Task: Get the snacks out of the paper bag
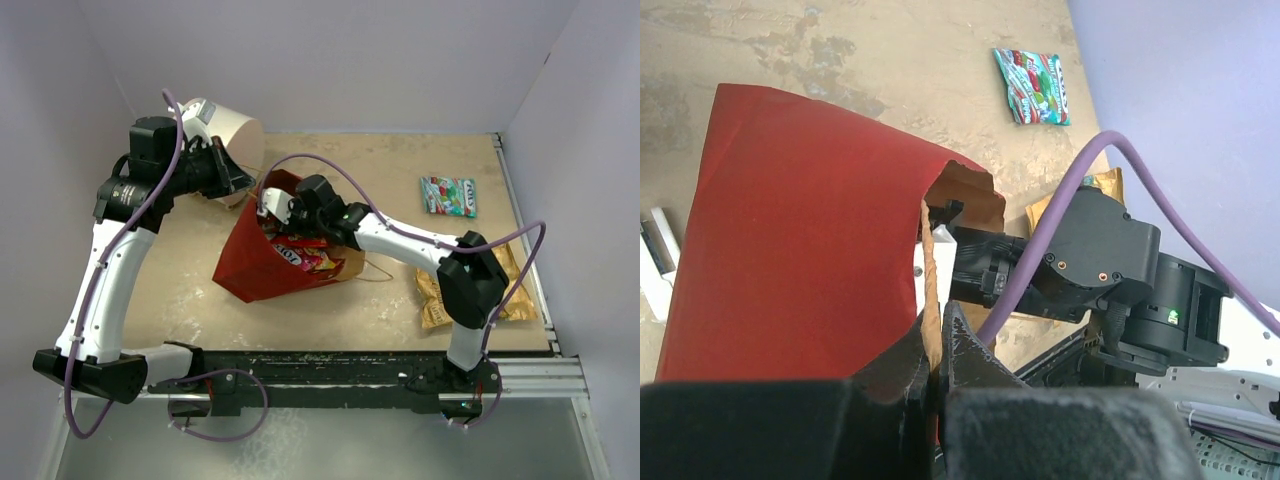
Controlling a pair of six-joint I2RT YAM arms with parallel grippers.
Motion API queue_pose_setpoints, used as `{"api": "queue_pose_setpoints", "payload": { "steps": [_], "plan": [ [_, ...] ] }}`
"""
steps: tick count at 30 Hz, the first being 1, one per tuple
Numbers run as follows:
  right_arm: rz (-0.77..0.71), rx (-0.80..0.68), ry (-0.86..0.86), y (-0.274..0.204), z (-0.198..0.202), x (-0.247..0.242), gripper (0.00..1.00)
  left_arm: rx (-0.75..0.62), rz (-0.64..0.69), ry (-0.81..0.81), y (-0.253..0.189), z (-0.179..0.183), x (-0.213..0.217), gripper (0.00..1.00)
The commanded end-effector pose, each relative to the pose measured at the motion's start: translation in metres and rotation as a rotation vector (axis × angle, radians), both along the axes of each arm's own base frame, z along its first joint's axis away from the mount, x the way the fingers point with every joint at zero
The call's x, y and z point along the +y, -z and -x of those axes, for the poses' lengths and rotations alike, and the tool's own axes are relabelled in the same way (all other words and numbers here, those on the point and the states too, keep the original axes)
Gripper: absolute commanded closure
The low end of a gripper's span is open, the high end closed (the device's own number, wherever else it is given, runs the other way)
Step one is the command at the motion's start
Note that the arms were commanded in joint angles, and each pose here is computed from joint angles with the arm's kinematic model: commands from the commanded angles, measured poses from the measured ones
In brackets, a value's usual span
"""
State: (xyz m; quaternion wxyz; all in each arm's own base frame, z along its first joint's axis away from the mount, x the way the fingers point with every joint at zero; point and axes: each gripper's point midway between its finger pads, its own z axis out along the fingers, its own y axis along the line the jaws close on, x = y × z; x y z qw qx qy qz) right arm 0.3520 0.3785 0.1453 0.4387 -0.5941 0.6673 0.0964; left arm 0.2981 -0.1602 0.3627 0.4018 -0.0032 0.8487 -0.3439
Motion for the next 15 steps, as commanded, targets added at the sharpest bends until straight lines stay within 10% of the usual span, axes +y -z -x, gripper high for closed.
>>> {"api": "queue_pose_setpoints", "payload": {
  "steps": [1,15],
  "plan": [
    [-0.083,-0.115,0.033,-0.048,-0.016,0.004,0.82,-0.075,0.003,-0.007,-0.019,0.001,0.005,1.00],
    [-0.217,-0.086,0.014,-0.102,0.013,-0.004,1.00,-0.080,0.012,-0.016,-0.022,0.005,0.006,1.00]
  ]
}}
